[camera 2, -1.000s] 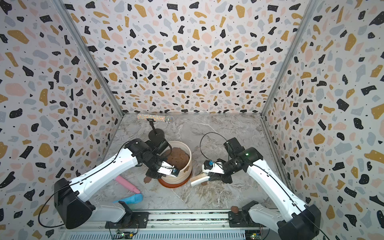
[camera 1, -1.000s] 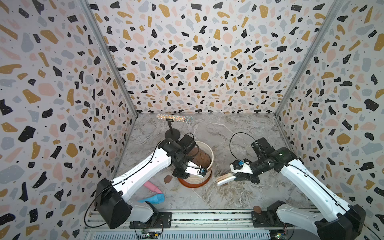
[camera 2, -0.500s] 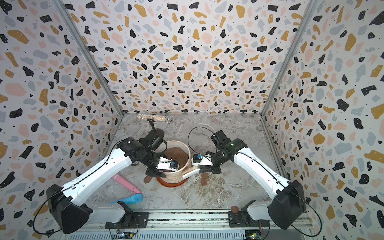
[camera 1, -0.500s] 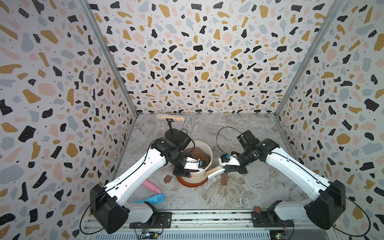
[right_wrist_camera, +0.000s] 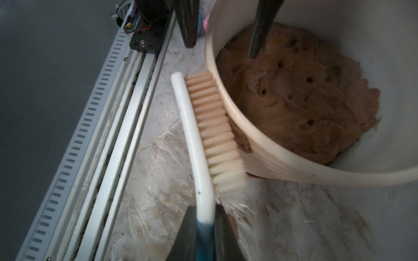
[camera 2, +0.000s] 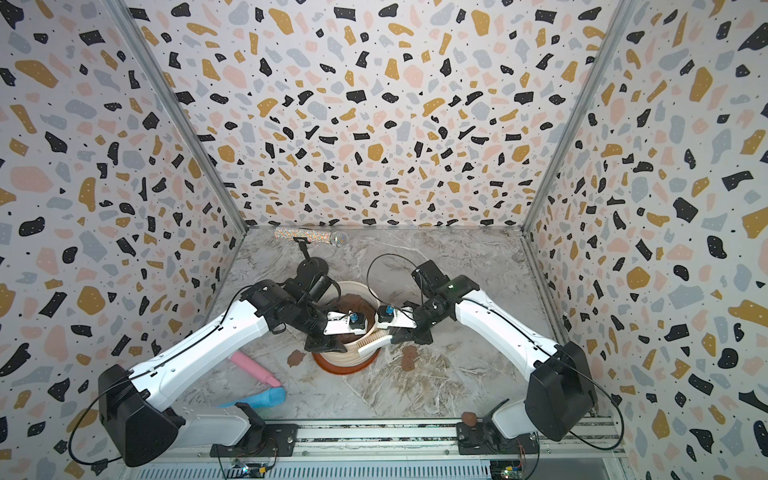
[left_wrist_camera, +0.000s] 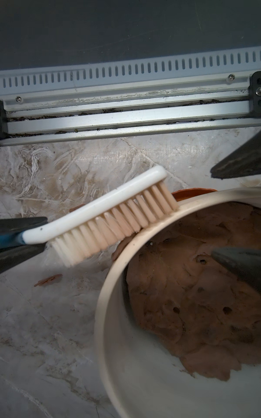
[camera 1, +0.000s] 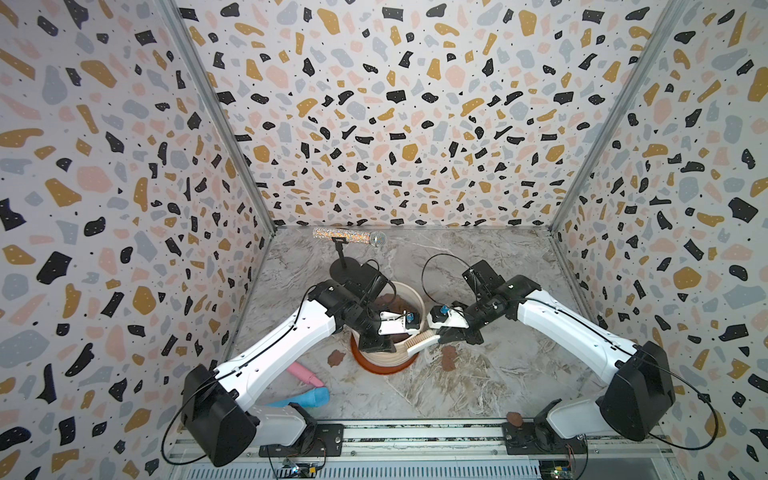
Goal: Scrub the dried mud off the ceramic pot
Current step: Brush off the soil from the pot.
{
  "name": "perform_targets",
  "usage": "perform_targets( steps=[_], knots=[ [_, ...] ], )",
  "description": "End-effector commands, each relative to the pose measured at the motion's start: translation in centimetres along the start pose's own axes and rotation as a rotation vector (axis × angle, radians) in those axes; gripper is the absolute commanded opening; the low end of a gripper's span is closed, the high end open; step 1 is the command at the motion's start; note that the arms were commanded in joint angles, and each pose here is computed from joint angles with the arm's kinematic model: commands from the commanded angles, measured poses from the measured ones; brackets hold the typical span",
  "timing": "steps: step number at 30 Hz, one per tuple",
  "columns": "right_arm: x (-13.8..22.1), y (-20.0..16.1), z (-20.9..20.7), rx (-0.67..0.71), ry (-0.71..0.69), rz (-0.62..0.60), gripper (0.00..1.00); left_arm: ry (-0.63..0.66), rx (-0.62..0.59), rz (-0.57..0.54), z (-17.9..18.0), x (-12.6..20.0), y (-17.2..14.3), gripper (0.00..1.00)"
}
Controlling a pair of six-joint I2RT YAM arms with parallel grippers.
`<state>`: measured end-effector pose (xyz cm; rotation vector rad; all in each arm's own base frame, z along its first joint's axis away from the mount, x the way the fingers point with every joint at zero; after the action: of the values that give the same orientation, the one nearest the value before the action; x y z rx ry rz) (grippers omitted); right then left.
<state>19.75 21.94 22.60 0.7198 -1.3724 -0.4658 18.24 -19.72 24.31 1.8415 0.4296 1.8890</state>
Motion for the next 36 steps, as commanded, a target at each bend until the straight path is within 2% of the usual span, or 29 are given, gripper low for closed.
perform_targets(
  steps=[1,15,20,24,27,29,32,34,35,36],
  knots=[
    [0.6,-0.7,-0.6,-0.041,-0.063,0.022,0.0,-0.018,0.005,-0.018,-0.3,-0.4,0.1,0.51],
    [3.5,-4.5,-1.6,-0.272,-0.179,0.016,0.0,-0.052,-0.02,-0.002,-1.0,-0.8,-0.3,0.47],
    [4.2,-5.5,0.2,-0.343,-0.201,0.035,0.0,-0.049,-0.02,-0.006,-0.8,-0.5,0.1,0.46],
    [5.2,-5.6,1.9,-0.414,-0.269,0.02,0.0,-0.005,0.009,-0.017,-0.2,1.0,1.1,0.47],
    [6.8,-5.3,1.7,-0.5,-0.41,0.018,0.0,0.064,0.051,-0.036,0.4,3.2,1.8,0.52],
    [8.2,-5.2,0.9,-0.573,-0.551,0.013,0.0,0.131,0.095,-0.06,0.9,5.2,2.2,0.55],
    [11.6,-5.7,-1.0,-0.776,-0.886,0.019,0.0,0.277,0.217,-0.089,2.2,8.6,2.0,0.76],
    [14.0,-6.5,-1.7,-0.928,-1.11,0.032,0.0,0.377,0.287,-0.087,2.7,10.4,1.4,0.95],
    [15.2,-7.1,-1.9,-1.01,-1.228,0.043,0.0,0.425,0.315,-0.084,2.9,11.3,1.1,1.0],
    [16.2,-7.7,-1.9,-1.081,-1.331,0.048,0.0,0.473,0.352,-0.083,3.1,12.0,0.7,1.0]
  ],
)
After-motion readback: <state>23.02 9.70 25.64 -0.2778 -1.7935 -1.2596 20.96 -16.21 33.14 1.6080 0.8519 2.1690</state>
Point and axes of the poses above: each gripper's point midway between its finger pads, its own x axis back along the fingers, its own z axis along the line the jaws close on, y = z × x, the point moved 7 cm from there along x, back along the fingers, and after that the axes turned 2 degrees about -x, right-handed, at the moved point
